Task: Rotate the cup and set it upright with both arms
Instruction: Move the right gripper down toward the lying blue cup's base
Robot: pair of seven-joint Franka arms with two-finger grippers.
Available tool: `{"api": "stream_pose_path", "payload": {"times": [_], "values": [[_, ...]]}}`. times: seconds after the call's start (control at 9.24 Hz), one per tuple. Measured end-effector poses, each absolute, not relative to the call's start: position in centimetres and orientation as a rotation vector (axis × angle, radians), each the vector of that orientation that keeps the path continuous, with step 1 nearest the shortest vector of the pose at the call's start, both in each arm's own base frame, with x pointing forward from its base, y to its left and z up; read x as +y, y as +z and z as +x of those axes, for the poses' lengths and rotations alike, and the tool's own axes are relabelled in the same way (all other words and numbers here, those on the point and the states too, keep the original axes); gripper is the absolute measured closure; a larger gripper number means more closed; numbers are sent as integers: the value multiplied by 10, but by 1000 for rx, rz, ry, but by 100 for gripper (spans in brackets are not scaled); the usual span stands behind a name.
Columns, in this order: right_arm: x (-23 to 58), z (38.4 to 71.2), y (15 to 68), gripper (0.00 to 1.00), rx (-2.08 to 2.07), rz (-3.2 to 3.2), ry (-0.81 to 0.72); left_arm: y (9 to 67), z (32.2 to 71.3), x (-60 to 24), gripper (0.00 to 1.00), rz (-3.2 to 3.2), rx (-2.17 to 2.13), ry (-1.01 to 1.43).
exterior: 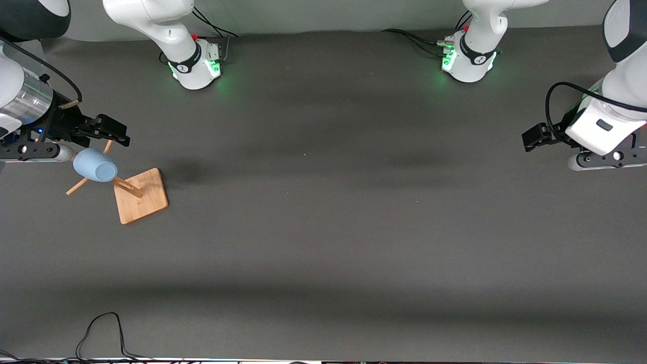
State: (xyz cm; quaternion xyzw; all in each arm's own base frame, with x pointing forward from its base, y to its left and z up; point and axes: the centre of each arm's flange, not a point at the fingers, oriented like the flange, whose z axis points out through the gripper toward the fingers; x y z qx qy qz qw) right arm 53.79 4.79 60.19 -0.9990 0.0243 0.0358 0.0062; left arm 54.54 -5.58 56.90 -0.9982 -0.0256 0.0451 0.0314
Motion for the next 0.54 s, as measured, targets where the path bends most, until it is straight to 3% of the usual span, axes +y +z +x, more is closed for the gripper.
{"api": "stream_pose_path", "payload": {"times": [0.32,0.54], "values": [[22,547,604,0,202,-3151,105,566,542,-55,0,-3067,-80,193],[-1,557,596,0,536,-3122,121,564,542,-55,0,-3069,-80,199]]}}
